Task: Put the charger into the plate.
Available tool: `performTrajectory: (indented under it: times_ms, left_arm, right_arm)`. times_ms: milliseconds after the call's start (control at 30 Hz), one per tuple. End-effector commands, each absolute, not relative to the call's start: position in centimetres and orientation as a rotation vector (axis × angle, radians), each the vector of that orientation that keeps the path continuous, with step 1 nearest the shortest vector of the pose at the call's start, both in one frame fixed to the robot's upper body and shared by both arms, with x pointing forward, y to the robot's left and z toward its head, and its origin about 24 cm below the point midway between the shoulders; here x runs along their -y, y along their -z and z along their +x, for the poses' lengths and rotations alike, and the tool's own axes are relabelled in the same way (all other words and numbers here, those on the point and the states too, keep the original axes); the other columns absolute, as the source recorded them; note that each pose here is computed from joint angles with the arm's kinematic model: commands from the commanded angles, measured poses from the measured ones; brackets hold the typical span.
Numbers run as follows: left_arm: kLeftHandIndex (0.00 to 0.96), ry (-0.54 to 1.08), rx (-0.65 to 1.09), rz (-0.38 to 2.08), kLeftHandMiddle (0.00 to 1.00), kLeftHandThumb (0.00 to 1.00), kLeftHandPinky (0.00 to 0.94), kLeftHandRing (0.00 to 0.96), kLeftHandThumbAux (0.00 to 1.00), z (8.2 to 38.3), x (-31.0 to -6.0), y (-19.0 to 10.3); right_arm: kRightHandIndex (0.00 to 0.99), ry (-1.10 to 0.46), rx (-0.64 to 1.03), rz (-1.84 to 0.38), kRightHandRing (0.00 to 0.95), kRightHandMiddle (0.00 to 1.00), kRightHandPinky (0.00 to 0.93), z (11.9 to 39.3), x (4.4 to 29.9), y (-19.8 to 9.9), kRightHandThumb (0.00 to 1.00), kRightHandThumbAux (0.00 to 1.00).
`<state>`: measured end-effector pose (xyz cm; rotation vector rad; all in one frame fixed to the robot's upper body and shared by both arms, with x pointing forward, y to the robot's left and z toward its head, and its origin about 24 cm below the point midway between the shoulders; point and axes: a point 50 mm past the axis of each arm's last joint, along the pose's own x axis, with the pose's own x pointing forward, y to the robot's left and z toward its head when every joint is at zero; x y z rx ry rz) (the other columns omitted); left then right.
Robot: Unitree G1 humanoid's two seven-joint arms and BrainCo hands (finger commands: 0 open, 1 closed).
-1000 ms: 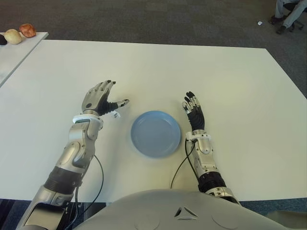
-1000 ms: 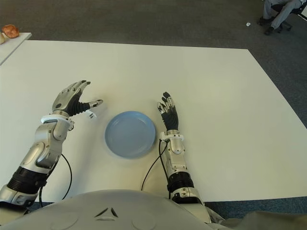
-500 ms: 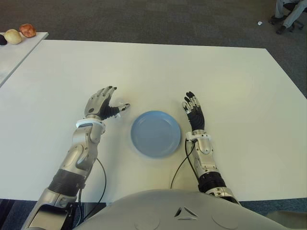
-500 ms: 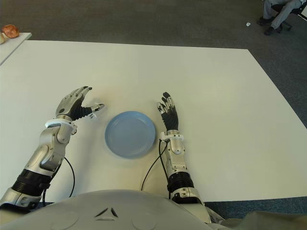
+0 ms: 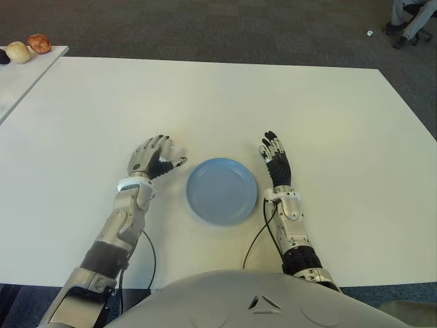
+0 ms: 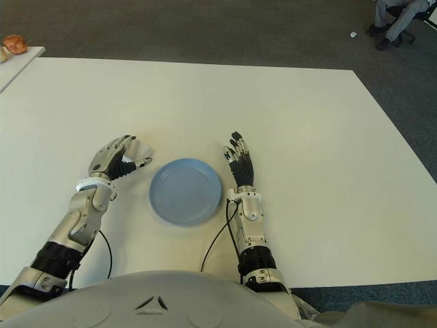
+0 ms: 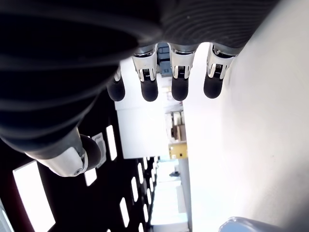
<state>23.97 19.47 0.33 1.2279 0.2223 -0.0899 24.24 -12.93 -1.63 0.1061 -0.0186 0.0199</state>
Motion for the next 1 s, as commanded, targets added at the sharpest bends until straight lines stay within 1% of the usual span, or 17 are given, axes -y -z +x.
performTrajectory:
  times_ms: [33,567,1000]
  left_arm:
    - [0.000,0.097,-0.232,1.218,0.000,0.128,0.066,0.000,0.262,24.1,-19.2,0.6]
    - [0.000,0.107,-0.251,1.211,0.000,0.130,0.080,0.002,0.271,24.5,-18.6,1.7]
    - [0.000,0.126,-0.290,1.217,0.000,0.131,0.086,0.007,0.283,24.9,-18.2,3.2]
  right_arm:
    - [0.038,-0.006,-0.082,0.131,0.060,0.090,0.062,23.0,12.5,3.4,0.017,0.551]
    - [0.035,-0.007,-0.071,0.132,0.060,0.090,0.063,22.7,12.5,3.1,0.018,0.542]
    - [0.038,-0.007,-0.074,0.136,0.058,0.089,0.061,22.5,12.4,3.3,0.017,0.539]
